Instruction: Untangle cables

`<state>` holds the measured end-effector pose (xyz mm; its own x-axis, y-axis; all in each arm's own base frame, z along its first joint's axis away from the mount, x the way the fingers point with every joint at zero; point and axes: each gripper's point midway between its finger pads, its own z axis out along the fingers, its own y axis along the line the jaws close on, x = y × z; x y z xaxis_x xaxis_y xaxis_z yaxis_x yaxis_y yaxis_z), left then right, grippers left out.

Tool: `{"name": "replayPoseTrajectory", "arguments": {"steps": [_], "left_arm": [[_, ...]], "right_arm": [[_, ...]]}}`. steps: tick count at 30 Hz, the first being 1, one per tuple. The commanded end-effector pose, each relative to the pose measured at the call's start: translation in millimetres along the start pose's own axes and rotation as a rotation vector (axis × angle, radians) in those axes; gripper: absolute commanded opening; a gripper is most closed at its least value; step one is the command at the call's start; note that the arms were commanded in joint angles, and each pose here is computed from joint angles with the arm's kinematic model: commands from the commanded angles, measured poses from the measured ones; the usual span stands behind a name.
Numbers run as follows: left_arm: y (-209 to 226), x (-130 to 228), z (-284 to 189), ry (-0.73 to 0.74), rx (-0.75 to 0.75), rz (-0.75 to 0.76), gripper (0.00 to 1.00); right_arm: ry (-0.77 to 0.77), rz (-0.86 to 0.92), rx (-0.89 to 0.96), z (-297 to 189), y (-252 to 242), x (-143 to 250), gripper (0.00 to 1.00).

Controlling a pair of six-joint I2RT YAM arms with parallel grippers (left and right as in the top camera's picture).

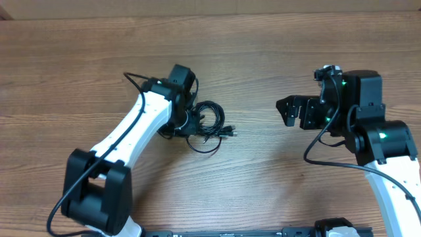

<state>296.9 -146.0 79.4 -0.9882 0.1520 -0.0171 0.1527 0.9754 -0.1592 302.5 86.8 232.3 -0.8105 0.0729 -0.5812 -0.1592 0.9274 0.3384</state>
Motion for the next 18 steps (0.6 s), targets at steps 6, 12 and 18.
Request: {"name": "replayPoseTrajectory", "arguments": {"steps": [6,12,18], "left_arm": [[12.8,15.4,-32.0,0.027,-0.09,0.012,0.36],[11.4,9.2,-31.7,0.002,-0.084,0.008,0.53],[23.4,-24.0,-35.3,-0.151,-0.108,-0.285,0.47]], "right_arm": [[0.088,0.023,-0.027,35.5,10.4,1.7,1.0],[0.163,0.0,-0.056,75.6,26.5,10.6,1.0],[0.196,0.042,-0.092,119.3,54.9,17.1,0.86]]}}
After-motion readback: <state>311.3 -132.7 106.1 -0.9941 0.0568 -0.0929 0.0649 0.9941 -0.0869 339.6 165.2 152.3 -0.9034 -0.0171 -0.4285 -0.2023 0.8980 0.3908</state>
